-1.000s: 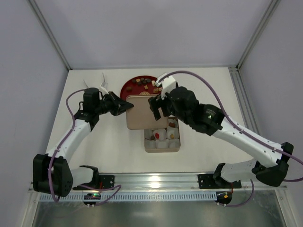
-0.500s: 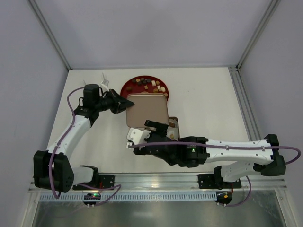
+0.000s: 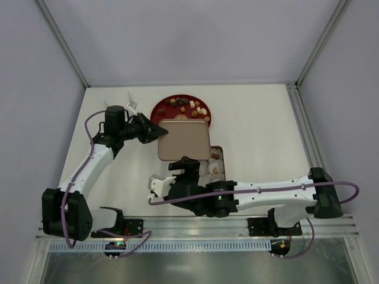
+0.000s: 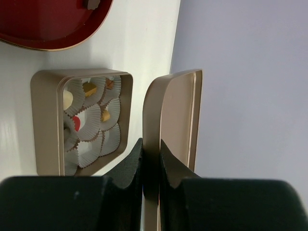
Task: Pack the chocolate
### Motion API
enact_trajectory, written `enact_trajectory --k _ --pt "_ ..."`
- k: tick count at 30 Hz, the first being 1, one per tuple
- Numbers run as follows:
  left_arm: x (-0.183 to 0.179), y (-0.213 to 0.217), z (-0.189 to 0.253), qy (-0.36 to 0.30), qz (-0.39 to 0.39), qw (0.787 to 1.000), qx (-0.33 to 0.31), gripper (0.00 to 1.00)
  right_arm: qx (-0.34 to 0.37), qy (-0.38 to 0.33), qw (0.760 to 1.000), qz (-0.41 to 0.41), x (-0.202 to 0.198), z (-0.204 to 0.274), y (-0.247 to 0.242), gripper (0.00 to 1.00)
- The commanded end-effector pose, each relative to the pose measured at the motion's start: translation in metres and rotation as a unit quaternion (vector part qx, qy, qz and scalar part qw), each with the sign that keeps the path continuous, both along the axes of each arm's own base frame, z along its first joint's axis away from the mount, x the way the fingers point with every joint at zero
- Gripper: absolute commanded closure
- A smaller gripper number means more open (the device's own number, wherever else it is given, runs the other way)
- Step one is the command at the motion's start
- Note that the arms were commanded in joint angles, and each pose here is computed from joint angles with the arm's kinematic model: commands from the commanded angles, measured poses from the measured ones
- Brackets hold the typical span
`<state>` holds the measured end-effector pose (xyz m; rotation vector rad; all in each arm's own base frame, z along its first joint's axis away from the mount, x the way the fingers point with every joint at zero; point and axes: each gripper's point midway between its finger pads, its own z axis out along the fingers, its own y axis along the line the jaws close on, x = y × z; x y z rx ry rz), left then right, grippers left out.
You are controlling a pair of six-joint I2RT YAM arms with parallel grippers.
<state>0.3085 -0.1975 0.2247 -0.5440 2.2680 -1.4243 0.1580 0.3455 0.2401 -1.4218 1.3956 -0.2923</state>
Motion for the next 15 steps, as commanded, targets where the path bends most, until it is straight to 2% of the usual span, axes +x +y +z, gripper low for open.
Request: enact_trajectory --k 1,15 --pt "-0.005 -0.003 0.031 -0.034 -0.019 0.999 -0.021 1.0 0.011 -0.035 0.999 -0.009 0.013 0.012 0.006 0.14" --pt "-0.011 -0.003 0.036 -0.038 -0.026 0.999 -0.024 1.0 -0.001 -0.068 0.997 -0.03 0.045 0.01 0.009 0.14"
